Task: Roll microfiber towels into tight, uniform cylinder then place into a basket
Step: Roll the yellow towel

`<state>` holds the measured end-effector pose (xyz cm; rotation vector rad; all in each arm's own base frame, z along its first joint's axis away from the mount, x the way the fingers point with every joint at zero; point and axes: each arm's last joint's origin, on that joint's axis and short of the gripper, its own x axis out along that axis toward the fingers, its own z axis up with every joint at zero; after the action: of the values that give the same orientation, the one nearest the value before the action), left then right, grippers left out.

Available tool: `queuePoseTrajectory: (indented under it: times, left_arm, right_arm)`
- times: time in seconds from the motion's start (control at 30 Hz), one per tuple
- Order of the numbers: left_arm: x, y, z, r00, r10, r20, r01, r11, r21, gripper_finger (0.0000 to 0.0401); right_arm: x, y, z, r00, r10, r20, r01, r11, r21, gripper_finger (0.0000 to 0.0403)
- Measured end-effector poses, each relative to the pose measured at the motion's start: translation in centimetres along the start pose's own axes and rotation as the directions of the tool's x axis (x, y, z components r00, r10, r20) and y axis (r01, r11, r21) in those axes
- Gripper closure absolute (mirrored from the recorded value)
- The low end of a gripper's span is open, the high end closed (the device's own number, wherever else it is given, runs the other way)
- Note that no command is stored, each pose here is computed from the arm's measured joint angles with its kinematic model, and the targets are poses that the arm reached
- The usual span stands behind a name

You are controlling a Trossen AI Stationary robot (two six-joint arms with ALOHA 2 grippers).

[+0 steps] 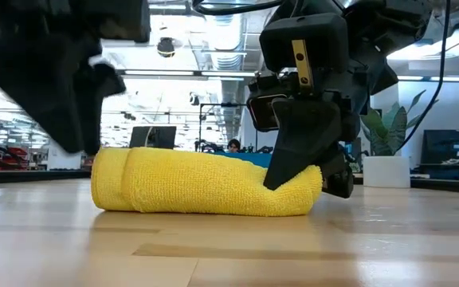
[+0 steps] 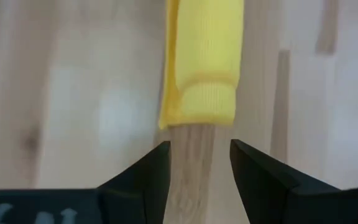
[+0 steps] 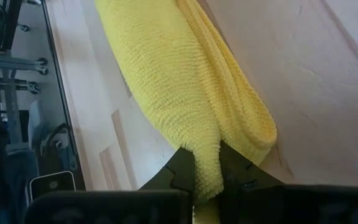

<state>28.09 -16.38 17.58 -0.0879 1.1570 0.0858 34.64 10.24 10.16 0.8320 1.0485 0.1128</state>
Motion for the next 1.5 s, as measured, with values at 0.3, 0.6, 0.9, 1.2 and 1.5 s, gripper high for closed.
queuePoseTrajectory:
  times: [0.3,0.6,0.9,1.2,1.5]
  left_arm:
    - [-1.7,-2.2,1.0,0.952,-0.053,0.301,0.000,0.985,0.172,0.0244]
    - [0.9,-1.3,1.0,0.925,-0.139,0.354,0.076,0.979,0.187,0.0244]
    - [3.0,-0.2,1.9,0.927,-0.154,0.341,0.100,0.980,0.171,0.0244]
    - [4.7,0.8,1.8,0.956,-0.134,0.259,0.107,0.987,0.116,0.0244]
    - [2.2,0.8,2.2,0.944,-0.129,0.303,0.090,0.986,0.139,0.0244]
  right_arm:
    - [0.0,-0.1,0.1,1.000,0.001,0.003,-0.001,1.000,0.001,0.0351]
    - [0.0,0.0,0.1,1.000,0.003,0.005,-0.003,1.000,-0.001,0.0351]
    - [0.0,0.0,0.1,1.000,0.007,0.004,-0.007,1.000,-0.002,0.0351]
    - [0.0,0.0,0.1,1.000,0.008,0.004,-0.008,1.000,-0.002,0.0351]
    - [0.0,0.0,0.1,1.000,0.009,0.005,-0.009,1.000,0.004,0.0351]
